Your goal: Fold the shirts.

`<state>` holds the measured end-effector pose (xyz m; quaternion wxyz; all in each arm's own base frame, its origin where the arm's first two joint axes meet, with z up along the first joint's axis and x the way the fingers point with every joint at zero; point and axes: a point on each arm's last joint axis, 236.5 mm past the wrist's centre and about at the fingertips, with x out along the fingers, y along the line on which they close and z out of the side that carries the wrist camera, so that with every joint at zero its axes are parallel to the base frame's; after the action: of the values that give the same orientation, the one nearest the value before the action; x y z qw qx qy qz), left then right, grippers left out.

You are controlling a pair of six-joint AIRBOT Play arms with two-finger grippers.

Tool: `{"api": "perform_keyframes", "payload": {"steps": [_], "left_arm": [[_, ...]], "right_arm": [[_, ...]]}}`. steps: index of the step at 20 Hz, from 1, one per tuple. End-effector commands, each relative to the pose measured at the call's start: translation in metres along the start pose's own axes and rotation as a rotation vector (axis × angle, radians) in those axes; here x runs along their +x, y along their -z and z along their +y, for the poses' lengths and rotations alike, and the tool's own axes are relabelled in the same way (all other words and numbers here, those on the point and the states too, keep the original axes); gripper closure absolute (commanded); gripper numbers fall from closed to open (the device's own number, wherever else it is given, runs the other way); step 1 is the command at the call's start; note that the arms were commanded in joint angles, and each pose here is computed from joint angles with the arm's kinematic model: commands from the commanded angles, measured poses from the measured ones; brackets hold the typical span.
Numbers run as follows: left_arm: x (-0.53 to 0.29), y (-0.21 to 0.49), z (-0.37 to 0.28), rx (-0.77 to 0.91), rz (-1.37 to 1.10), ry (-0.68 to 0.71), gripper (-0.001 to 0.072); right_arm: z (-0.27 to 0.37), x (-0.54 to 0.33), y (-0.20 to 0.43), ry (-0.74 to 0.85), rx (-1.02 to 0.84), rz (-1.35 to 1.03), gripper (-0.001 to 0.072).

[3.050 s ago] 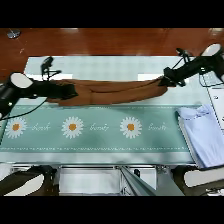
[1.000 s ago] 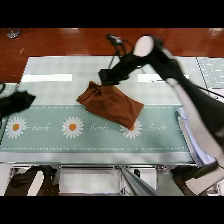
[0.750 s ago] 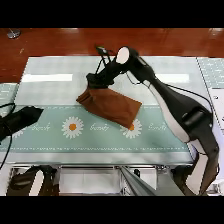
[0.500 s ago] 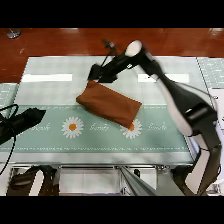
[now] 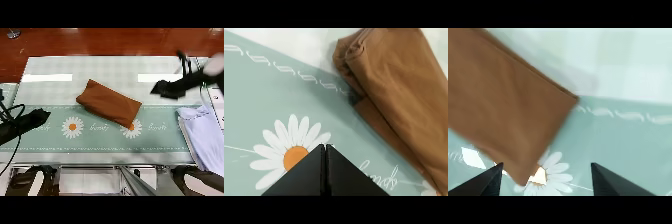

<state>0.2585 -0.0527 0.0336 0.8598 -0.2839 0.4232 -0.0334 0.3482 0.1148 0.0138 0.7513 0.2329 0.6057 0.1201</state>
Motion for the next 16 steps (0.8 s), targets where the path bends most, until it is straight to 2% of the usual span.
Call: {"api": "perform_keyframes", "payload": {"steps": [1,5,8,11,13,14,15,16], "left_arm": [[0.014,0.021,-0.007,0.021,0.096,0.020,0.0682],[0.034,0.046,-0.017,0.056,0.210,0.035,0.0682],[0.044,0.050,-0.022,0.064,0.226,0.042,0.0682],[0.048,0.047,-0.025,0.042,0.216,0.056,0.0682],[0.048,0.045,-0.026,0.042,0.209,0.056,0.0682],[0.049,0.044,-0.026,0.042,0.204,0.057,0.0682],[0.049,0.043,-0.026,0.042,0.200,0.057,0.0682],[0.049,0.042,-0.026,0.042,0.196,0.057,0.0682]], "right_arm": [[-0.032,0.048,0.048,-0.114,0.303,-0.099,0.0084],[-0.006,0.082,0.061,-0.291,0.380,0.025,0.0085],[0.007,0.113,0.079,-0.293,0.342,0.149,0.0085],[0.027,0.134,0.070,-0.293,0.302,0.197,0.0085],[0.047,0.149,0.067,-0.296,0.293,0.238,0.0111],[0.060,0.154,0.069,-0.307,0.260,0.265,0.0271],[0.078,0.156,0.070,-0.332,0.203,0.296,0.0528],[0.098,0.151,0.067,-0.370,0.102,0.302,0.0681]]}}
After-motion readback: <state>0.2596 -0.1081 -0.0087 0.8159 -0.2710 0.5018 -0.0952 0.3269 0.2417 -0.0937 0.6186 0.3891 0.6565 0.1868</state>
